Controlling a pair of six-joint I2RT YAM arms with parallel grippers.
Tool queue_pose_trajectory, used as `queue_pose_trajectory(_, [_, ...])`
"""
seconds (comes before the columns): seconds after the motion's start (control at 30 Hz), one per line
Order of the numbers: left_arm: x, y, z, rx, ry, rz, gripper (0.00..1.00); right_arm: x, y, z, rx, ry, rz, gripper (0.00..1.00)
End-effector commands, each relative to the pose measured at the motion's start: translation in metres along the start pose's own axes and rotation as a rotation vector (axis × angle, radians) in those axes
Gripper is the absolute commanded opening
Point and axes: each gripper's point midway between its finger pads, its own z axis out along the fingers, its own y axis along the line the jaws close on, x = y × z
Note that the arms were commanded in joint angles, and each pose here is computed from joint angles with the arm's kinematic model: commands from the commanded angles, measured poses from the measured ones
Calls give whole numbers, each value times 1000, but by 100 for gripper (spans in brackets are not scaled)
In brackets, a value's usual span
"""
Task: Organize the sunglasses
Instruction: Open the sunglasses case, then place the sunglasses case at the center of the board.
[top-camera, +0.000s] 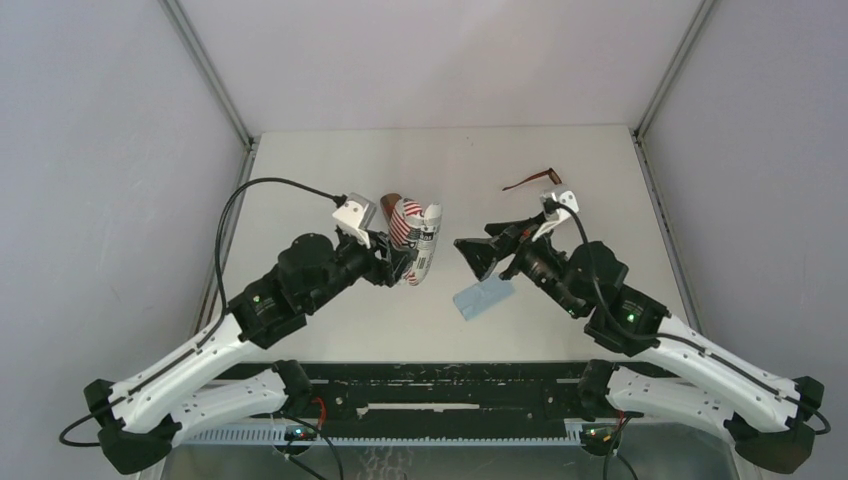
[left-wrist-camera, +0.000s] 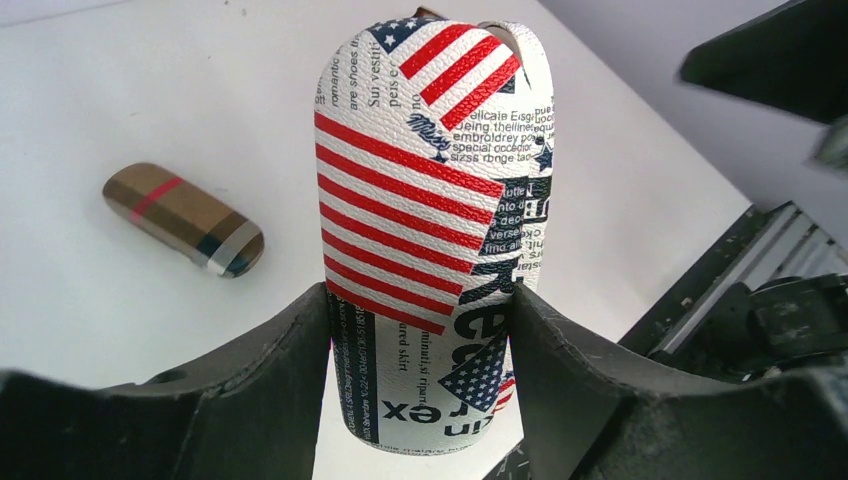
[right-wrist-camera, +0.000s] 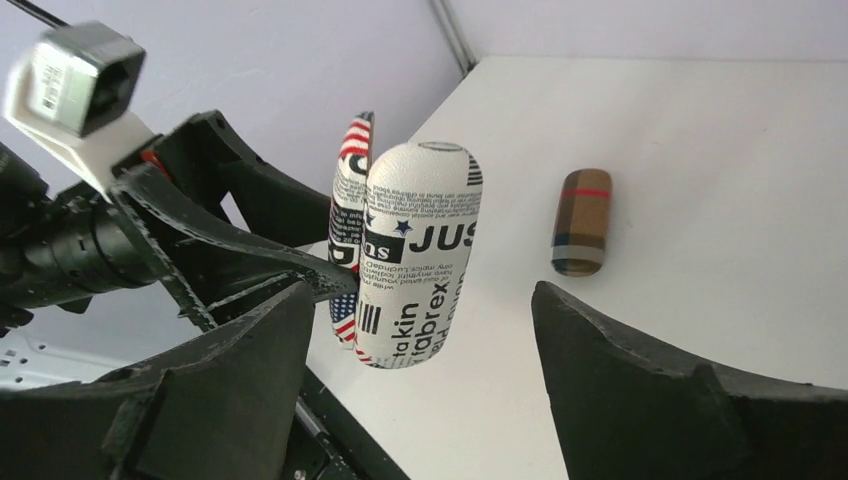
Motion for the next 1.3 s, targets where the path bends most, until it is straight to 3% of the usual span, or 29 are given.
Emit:
queue_pose_trajectory(0.0, [-25, 10, -8, -65, -53, 39, 0, -16, -17, -19, 62, -73, -37, 79])
queue_pose_trajectory(0.43, [93, 92, 18, -503, 415, 306, 0, 37, -83, -54, 307, 27, -47, 79])
queue_pose_trajectory(0.63, [128, 117, 28, -706, 559, 437, 0, 43, -91, -61, 337, 38, -37, 79])
queue_pose_trajectory(0.83, [151, 129, 38, -836, 622, 512, 1, 47, -98, -65, 370, 53, -36, 79])
queue_pose_trajectory(1.23, [185, 119, 59, -826, 681, 573, 48, 51, -104, -71, 390, 68, -29, 78])
queue_pose_trajectory(1.27, [187, 117, 59, -820, 684, 572, 60, 52, -104, -71, 392, 72, -27, 78])
